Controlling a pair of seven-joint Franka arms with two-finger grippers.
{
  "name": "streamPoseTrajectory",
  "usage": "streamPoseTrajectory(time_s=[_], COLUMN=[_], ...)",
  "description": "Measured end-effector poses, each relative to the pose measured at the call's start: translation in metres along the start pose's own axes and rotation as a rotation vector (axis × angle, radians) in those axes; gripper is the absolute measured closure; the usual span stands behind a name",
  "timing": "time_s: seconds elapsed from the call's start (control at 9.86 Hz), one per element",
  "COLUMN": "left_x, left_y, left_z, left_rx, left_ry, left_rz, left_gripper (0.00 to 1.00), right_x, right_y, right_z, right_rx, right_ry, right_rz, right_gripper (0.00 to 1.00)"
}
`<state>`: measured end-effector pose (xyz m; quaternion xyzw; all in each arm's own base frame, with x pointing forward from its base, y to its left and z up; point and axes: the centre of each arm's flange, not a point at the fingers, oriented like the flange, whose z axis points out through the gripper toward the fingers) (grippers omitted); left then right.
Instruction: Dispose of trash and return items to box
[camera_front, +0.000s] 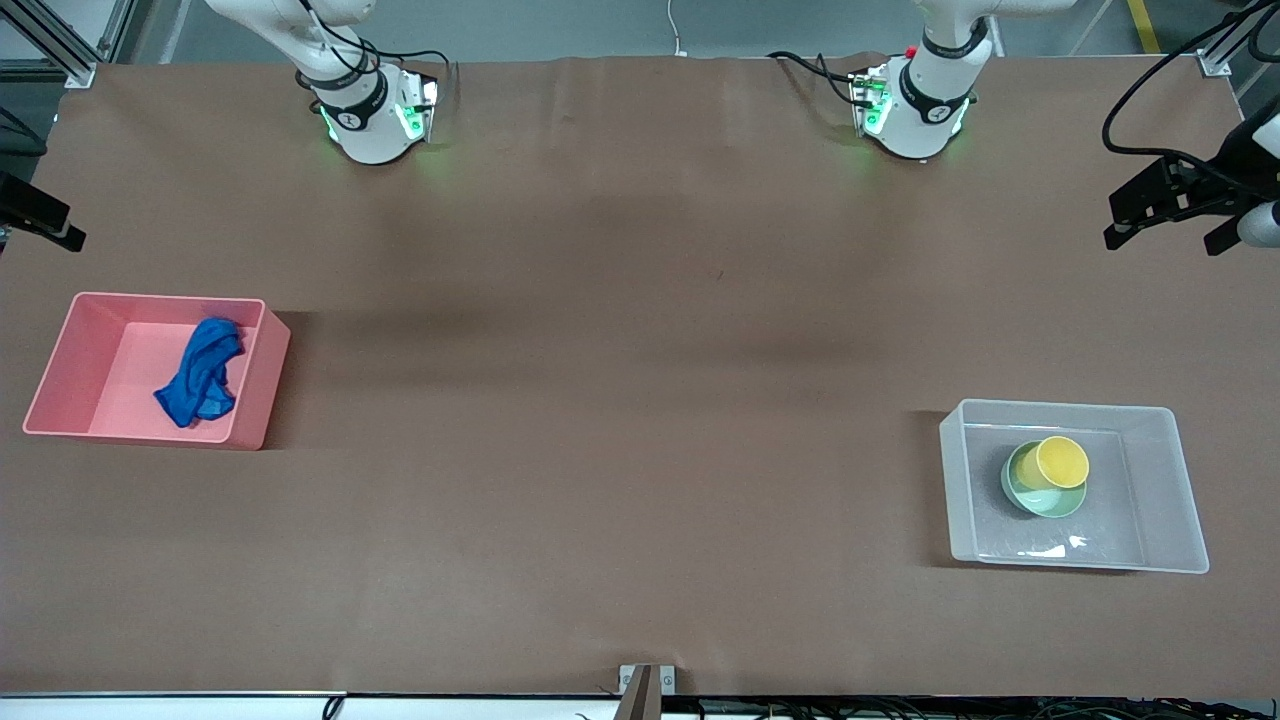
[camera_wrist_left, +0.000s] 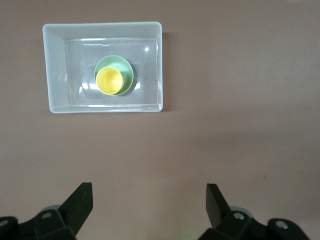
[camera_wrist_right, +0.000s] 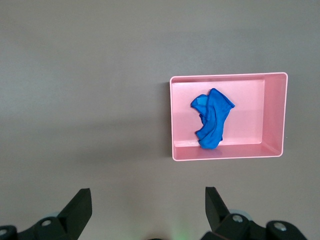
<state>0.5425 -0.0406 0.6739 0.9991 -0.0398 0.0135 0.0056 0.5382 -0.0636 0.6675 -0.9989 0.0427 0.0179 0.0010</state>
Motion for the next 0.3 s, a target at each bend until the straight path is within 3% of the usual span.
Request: streamPoseTrajectory(time_s=[0.3], left_x=[-0.0009], left_y=[-0.0022], left_z=[-0.0001], left_rx=[0.000], left_ry=[-0.006], left_rz=[-0.004], left_gripper=[0.00], right_x=[0.0000], right_y=[0.0000], right_z=[0.0000], right_rx=[0.000], right_ry=[0.000], right_rz=[0.000], right_gripper=[0.00])
